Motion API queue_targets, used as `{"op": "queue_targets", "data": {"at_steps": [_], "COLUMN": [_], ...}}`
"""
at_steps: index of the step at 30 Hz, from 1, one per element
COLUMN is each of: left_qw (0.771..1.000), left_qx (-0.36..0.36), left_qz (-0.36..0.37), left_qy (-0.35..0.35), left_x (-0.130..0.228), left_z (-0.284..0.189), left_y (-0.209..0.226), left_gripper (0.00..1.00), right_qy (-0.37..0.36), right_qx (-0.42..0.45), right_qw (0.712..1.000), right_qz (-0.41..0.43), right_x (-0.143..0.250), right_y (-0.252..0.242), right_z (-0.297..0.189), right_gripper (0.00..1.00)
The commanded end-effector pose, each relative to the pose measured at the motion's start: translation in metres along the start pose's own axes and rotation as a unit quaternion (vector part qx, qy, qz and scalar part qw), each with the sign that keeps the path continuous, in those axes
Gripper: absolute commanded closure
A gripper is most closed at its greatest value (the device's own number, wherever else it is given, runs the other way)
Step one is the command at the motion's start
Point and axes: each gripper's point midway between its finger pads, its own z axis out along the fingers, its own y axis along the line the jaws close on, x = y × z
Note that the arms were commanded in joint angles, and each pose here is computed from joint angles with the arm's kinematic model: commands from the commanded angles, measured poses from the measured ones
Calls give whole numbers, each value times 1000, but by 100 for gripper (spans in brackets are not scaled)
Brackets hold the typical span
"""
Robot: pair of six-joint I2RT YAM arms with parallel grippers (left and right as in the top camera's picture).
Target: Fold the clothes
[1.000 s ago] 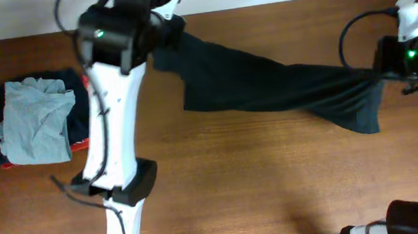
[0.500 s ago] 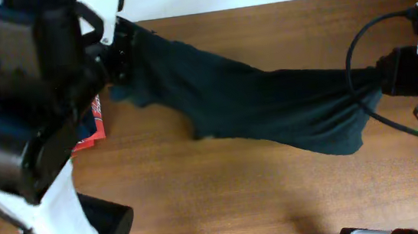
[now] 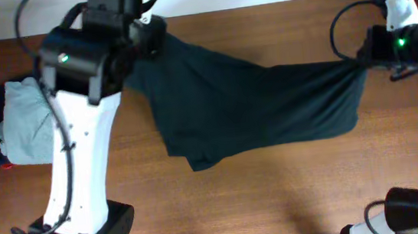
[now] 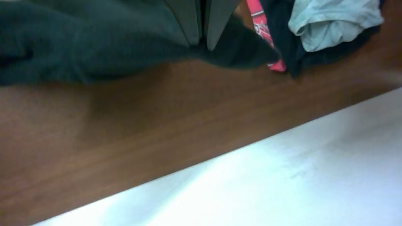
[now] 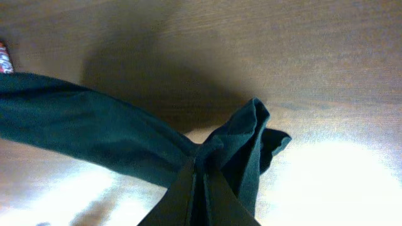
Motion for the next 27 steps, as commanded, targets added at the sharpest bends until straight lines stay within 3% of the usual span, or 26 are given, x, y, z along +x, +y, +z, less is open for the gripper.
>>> {"op": "queue_targets", "data": {"at_steps": [1, 12, 22, 23, 24, 25, 26, 27], "left_qw": [1000, 1000, 999, 999, 999, 999, 999, 999], "left_qx": [-16, -18, -19, -19, -19, -19, -19, -19], "left_qz": [-7, -14, -19, -19, -20, -20, -20, -20], "left_qy": [7, -21, -41, -43, -46, -47, -47, -45], "left_x": [2, 12, 29, 31, 33, 37, 39, 43], "left_z": [36, 136, 228, 239, 251, 266, 275, 281], "left_y": [0, -23, -44, -47, -50, -53, -55, -56], "left_gripper": [99, 100, 100, 96, 68, 22, 1, 1], "right_qy": [10, 54, 5, 0, -6, -13, -15, -17], "right_qx": [-6, -7, -6, -6, -5, -5, -5, -5], "right_qw": [1000, 998, 1000, 1000, 1000, 1000, 1000, 1000], "right_qz": [-10, 4, -11, -13, -15, -17, -18, -18], "right_x": [-14, -46, -88, -91, -96, -100, -101, -102], "right_y": [-5, -38, -61, -63, -65, -66, -67, -68], "right_z": [26, 134, 209, 213, 220, 227, 229, 232], "right_gripper": [96, 96, 96, 96, 81, 10, 1, 1]}}
